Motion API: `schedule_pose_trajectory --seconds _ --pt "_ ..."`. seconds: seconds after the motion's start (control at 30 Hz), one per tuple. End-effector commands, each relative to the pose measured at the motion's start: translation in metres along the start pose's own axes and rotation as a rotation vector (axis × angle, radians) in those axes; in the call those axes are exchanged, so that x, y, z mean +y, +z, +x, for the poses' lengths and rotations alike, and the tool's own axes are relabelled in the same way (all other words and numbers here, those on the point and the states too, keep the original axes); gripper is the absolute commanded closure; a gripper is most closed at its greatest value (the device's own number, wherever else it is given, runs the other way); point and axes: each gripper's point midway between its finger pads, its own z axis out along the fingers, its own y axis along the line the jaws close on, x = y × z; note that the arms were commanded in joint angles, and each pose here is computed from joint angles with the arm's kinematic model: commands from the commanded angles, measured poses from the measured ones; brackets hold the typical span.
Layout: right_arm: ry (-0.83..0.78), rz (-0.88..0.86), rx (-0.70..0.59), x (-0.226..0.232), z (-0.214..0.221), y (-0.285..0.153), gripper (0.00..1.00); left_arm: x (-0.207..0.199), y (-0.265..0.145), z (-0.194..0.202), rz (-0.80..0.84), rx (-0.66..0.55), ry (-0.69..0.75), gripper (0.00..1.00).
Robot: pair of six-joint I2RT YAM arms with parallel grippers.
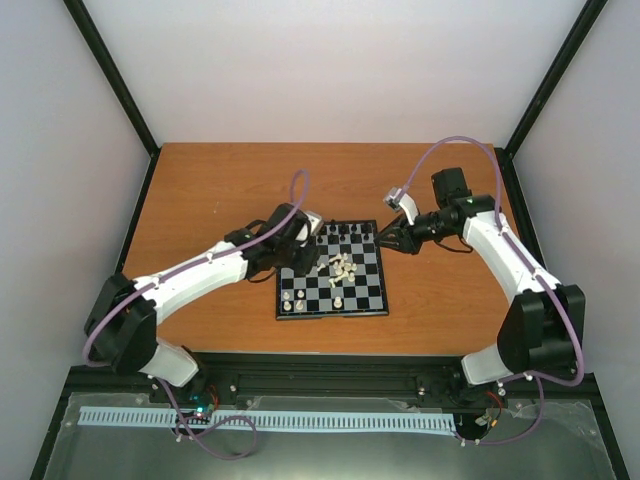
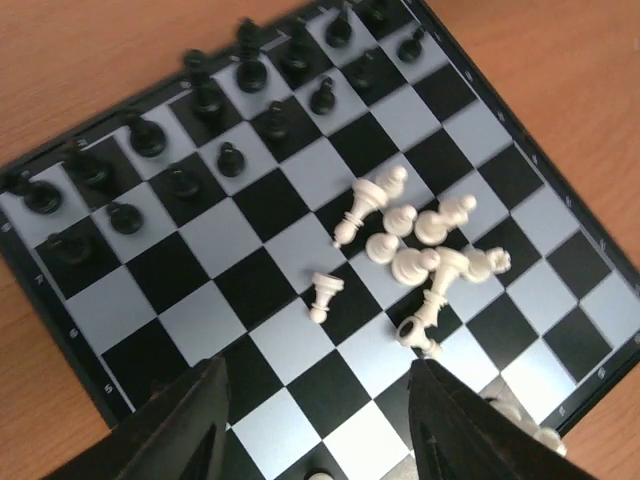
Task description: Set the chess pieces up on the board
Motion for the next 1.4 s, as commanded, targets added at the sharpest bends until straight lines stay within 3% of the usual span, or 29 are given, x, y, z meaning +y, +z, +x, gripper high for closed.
schedule_pose_trajectory --seconds 0.0,0.2,0.43,0.57,0.83,1.07,1.37 --pt "-0.258 0.153 0.035 -0.010 0.002 -0.013 0.79 0.016 -0.004 -0.004 -0.017 -0.041 -0.145 0.51" --pt "-0.307 0.287 0.181 -0.049 0.030 0.013 0.81 0.022 0.018 0.006 -0.002 -0.002 -0.192 0.55" --pt "-0.319 0.230 0.327 -0.036 0.059 0.072 0.77 0.021 0.020 0.012 0.011 -0.004 -0.250 0.44" --pt "-0.327 0.232 0.400 -0.036 0.069 0.095 0.75 0.014 0.011 0.015 0.051 0.001 -0.287 0.44" --pt "-0.317 0.240 0.471 -0.042 0.081 0.115 0.73 0.024 -0.034 0.014 -0.002 -0.042 -0.278 0.40" --pt "-0.314 0.210 0.477 -0.037 0.080 0.126 0.73 0.031 -0.038 0.018 -0.043 -0.050 -0.278 0.40" --pt "-0.306 0.222 0.506 -0.036 0.084 0.128 0.88 0.037 -0.040 0.025 -0.074 -0.037 -0.267 0.40"
